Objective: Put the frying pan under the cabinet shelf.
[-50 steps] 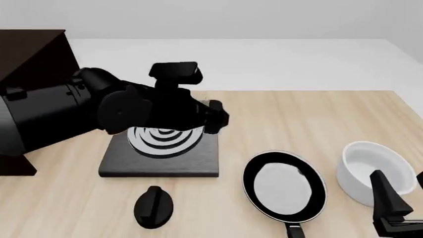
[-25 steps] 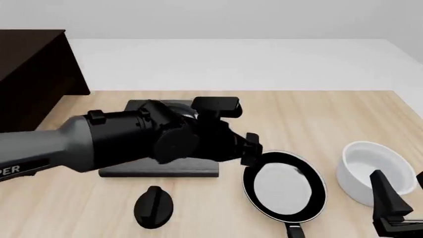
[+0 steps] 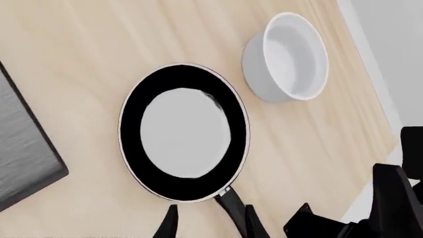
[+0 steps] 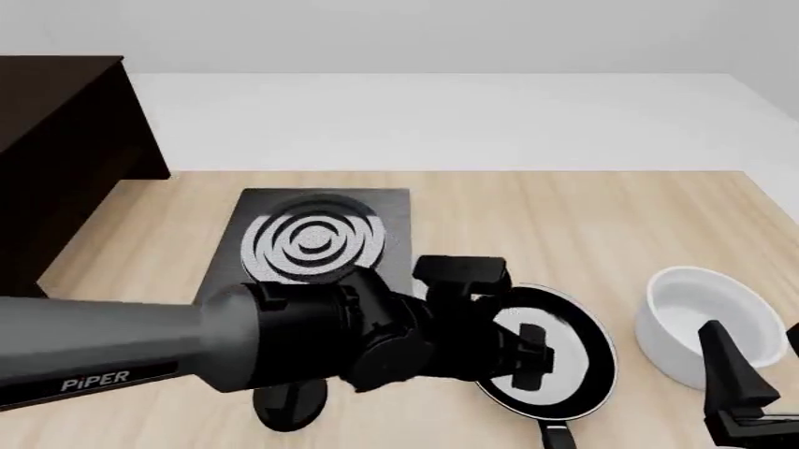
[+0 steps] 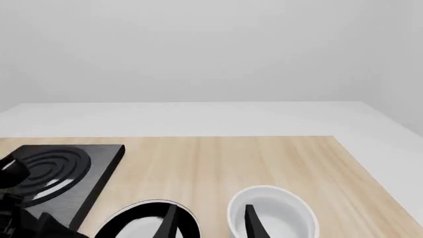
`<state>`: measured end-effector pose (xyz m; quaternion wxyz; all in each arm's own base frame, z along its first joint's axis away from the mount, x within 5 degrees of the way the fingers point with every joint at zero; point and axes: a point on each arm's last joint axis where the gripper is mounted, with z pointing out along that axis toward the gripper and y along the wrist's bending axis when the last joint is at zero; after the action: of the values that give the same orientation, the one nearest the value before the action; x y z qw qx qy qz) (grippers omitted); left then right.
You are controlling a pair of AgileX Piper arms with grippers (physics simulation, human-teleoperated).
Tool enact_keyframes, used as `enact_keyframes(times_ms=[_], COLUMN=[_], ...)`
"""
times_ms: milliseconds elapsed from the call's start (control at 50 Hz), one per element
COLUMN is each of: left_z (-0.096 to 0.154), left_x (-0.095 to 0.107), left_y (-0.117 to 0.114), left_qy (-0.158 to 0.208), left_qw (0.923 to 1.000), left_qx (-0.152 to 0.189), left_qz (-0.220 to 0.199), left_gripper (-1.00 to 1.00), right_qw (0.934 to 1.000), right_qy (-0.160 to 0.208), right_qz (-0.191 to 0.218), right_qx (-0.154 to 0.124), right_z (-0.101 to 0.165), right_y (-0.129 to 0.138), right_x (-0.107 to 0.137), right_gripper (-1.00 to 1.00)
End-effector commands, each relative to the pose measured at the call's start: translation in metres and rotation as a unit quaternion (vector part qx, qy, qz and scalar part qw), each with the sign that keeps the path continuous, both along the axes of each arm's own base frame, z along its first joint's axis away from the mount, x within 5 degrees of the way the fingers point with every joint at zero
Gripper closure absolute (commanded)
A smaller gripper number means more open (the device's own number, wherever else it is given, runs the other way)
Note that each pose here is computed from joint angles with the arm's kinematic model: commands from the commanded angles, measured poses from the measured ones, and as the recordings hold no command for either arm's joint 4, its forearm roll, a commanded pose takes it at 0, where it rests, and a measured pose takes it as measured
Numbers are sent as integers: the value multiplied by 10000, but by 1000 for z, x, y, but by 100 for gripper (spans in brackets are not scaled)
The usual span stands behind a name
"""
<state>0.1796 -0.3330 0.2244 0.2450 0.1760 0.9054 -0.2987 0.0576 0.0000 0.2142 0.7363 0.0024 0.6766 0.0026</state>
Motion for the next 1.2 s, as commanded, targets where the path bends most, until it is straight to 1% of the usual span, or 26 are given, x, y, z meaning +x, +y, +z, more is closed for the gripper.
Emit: enact_keyframes(times_ms=[20,100,140,160,180,200,280,320,340,400,420,460,480,540,580,600,640,680,820,840,940,1020,1040,1120,1140,1200], left_z=[-17,-18,-23,-31,-31,-39,-42,-45,-48,-48,-50,-50,-56,-60,-63,-66,-66,-67,-75,-81,-86,-87,-87,-86,-90,-96], left_x=[-25,-29,-30,-35,-35,-37,-40,-43,-47,-45,-48,-48,-49,-49,-51,-55,-55,-60,-62,-64,-67,-68,-72,-69,-73,-75], left_y=[-17,-20,-21,-22,-22,-22,-24,-25,-26,-27,-27,-27,-28,-28,-29,-29,-29,-31,-30,-28,-27,-27,-28,-29,-30,-30], left_qy=[262,307,344,420,420,483,505,567,636,595,643,643,684,703,717,779,780,829,864,918,967,966,994,947,1006,1056], left_qw=[9995,9992,9991,9988,9988,9986,9984,9979,9971,9974,9969,9969,9965,9964,9962,9955,9955,9946,9944,9937,9928,9927,9921,9927,9918,9912], left_qx=[-167,-230,-243,-234,-234,-223,-252,-318,-409,-401,-457,-457,-481,-473,-486,-539,-540,-616,-603,-638,-688,-710,-763,-740,-778,-794], left_qz=[-92,-91,-69,-69,-69,-42,-55,-20,13,-2,20,20,45,65,52,67,67,59,75,110,136,123,106,91,94,118], left_gripper=[-100,-100,-100,-100,-100,-100,-100,-100,-100,-100,-100,-100,-100,-100,-100,-100,-100,-100,-100,-100,-100,-100,-100,-100,-100,-100], right_qw=[10000,10000,10000,10000,10000,10000,10000,10000,10000,10000,10000,10000,10000,10000,10000,10000,10000,10000,10000,10000,10000,10000,10000,10000,10000,10000], right_qy=[1,0,0,-1,-1,0,0,0,-1,0,1,1,1,0,1,-1,-1,1,2,1,0,-1,1,1,-1,1], right_qz=[0,-1,1,2,2,0,1,0,0,1,1,1,2,1,1,-1,-1,1,1,1,1,-1,1,-1,0,1], right_qx=[2,-2,2,-1,-1,0,0,0,1,-1,2,2,-1,3,0,2,2,1,-1,-2,0,0,1,2,-1,1], right_z=[0,0,0,0,0,0,0,0,0,0,0,0,0,0,0,0,0,0,0,0,0,0,0,0,0,0], right_y=[0,0,0,0,0,0,0,0,0,0,0,0,0,0,0,0,0,0,0,0,0,0,0,0,0,0], right_x=[-1,0,0,0,0,0,0,0,0,0,0,0,1,0,1,1,1,1,1,1,1,1,1,1,1,1], right_gripper=[-100,-100,-100,-100,-100,-100,-100,-100,-100,-100,-100,-100,-100,-100,-100,-100,-100,-100,-100,-100,-100,-100,-100,-100,-100,-100])
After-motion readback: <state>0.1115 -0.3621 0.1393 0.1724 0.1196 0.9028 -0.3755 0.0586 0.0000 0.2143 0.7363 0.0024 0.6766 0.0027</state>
